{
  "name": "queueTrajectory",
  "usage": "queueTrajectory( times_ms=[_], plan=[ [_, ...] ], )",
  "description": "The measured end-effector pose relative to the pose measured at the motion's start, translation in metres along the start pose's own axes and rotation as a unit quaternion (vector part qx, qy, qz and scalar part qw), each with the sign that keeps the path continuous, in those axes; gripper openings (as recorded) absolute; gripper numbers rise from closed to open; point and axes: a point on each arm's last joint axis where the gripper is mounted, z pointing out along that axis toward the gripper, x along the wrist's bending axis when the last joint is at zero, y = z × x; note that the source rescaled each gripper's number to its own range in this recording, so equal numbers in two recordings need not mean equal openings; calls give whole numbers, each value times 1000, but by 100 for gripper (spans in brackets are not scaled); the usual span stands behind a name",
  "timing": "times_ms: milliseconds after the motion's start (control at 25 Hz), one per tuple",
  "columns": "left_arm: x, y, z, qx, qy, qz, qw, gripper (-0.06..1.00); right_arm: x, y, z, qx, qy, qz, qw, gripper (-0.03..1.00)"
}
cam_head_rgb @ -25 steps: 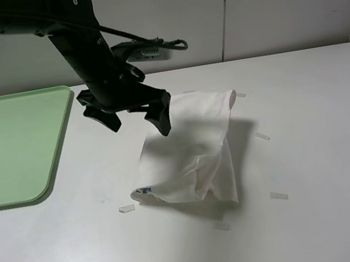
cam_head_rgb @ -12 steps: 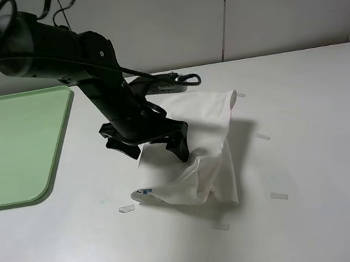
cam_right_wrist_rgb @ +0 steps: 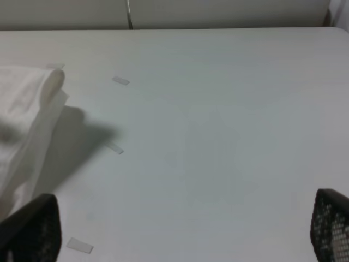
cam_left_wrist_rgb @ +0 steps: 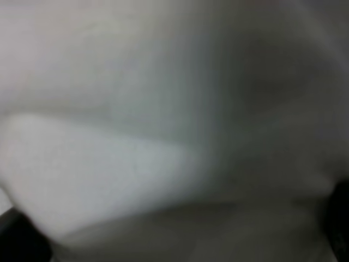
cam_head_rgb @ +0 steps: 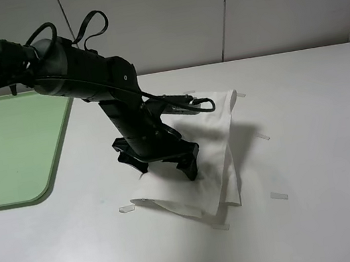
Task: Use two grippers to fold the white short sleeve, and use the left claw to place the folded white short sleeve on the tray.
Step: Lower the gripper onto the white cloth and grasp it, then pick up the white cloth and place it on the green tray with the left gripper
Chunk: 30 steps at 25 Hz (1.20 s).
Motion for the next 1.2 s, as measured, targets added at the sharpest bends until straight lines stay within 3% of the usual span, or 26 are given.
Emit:
queueTrajectory(
  times_ms=[280, 600, 680, 1000, 1200],
  plan=[
    [2, 0, 3, 6, 9, 12, 1000, 95, 0, 0, 0, 0, 3, 2, 1000, 100],
    [5, -1, 7, 11, 20, 35, 999, 47, 0, 0, 0, 0, 3, 2, 1000, 100],
    [4, -1, 7, 11, 19, 42, 999, 38, 0, 0, 0, 0, 3, 2, 1000, 100],
    [7, -2, 6, 18, 35, 64, 997, 37, 0, 0, 0, 0, 3, 2, 1000, 100],
    [24, -3, -7, 41, 77, 70, 994, 33, 0, 0, 0, 0, 3, 2, 1000, 100]
  ],
)
